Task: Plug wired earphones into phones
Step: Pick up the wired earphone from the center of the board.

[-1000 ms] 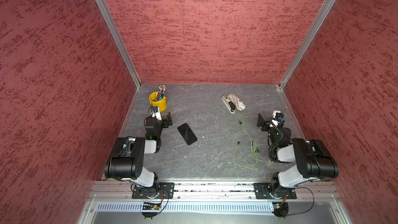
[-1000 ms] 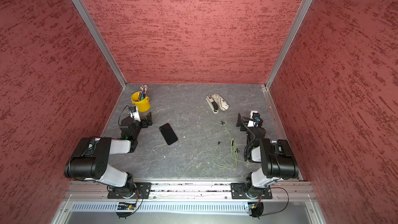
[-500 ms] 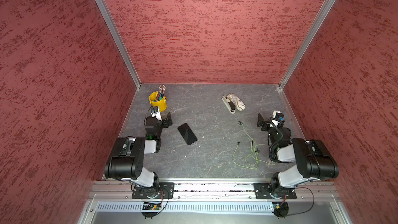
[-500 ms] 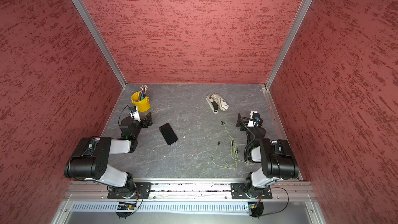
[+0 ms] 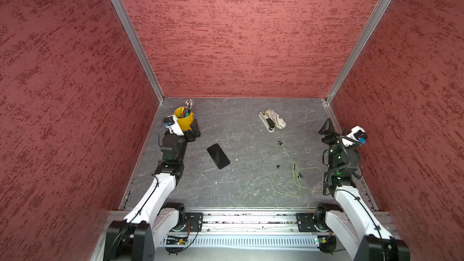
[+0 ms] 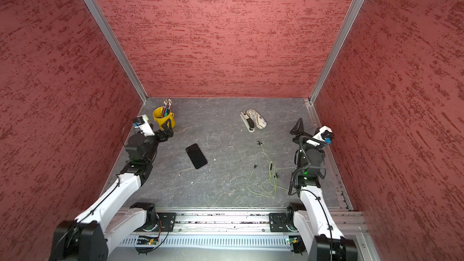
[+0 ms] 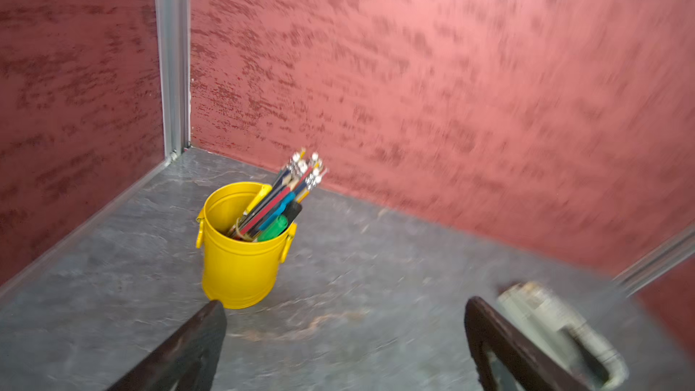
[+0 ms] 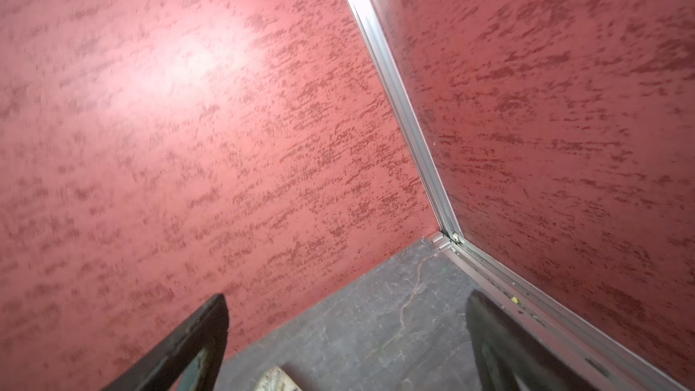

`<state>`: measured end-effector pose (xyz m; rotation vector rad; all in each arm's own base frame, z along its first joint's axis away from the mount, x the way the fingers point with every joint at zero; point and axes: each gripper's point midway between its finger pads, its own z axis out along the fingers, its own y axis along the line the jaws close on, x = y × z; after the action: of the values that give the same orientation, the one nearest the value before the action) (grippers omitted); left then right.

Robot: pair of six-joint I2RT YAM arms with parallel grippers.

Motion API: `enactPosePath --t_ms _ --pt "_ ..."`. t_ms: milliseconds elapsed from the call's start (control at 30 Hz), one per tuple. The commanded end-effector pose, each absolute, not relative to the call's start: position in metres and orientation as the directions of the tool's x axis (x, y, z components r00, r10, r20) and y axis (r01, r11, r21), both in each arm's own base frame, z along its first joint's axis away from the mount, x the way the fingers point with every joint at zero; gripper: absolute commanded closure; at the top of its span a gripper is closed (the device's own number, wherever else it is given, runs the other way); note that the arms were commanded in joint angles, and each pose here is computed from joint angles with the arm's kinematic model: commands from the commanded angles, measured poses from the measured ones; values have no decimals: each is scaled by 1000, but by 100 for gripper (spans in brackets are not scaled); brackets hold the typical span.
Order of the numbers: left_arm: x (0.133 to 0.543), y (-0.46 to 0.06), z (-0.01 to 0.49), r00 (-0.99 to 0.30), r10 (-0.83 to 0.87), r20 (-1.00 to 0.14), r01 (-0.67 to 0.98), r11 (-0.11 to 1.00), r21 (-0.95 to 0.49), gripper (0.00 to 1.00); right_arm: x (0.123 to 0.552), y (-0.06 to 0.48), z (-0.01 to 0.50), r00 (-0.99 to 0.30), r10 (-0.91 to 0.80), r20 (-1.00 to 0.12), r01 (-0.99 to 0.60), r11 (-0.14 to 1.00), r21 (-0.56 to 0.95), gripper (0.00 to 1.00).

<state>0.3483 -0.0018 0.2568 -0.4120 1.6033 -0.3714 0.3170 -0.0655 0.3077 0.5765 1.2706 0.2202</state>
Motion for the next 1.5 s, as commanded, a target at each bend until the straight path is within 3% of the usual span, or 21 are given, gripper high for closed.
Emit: enactPosePath --t_ms 0,67,133,200,367,467,567,667,933,1200,1467 --pt "331 -14 197 -280 -790 -545 -98 589 -803 0 317 -66 244 37 656 -754 353 697 624 1" --pt "326 -20 184 -342 -846 -410 -119 471 -874 0 322 -53 242 -49 703 -710 339 680 650 1" --pt "321 -33 175 -457 -829 -322 -193 446 -874 0 326 -33 237 -149 740 -655 299 665 684 1" --pt "317 -66 187 -593 -726 -348 -119 507 -854 6 329 -3 231 -278 746 -605 228 663 713 7" --pt "293 -136 182 -700 -502 -508 -89 767 -635 0 328 80 204 -516 664 -541 220 714 665 17" --pt "281 -165 177 -756 -452 -473 -45 757 -652 0 316 137 189 -606 621 -497 171 712 681 32" --pt "271 -177 169 -783 -454 -425 -28 709 -704 0 299 157 166 -628 639 -445 219 693 687 46" --pt "265 -174 160 -773 -481 -413 -43 690 -723 0 284 165 136 -634 686 -356 265 626 733 52" --pt "257 -154 142 -758 -523 -389 -155 725 -671 0 277 175 77 -674 684 -280 362 636 682 53" --pt "255 -143 123 -753 -555 -352 -254 740 -623 0 271 157 62 -604 743 -289 445 615 650 55" --pt "253 -132 118 -732 -577 -364 -300 751 -588 0 266 152 52 -615 727 -305 476 651 591 60"
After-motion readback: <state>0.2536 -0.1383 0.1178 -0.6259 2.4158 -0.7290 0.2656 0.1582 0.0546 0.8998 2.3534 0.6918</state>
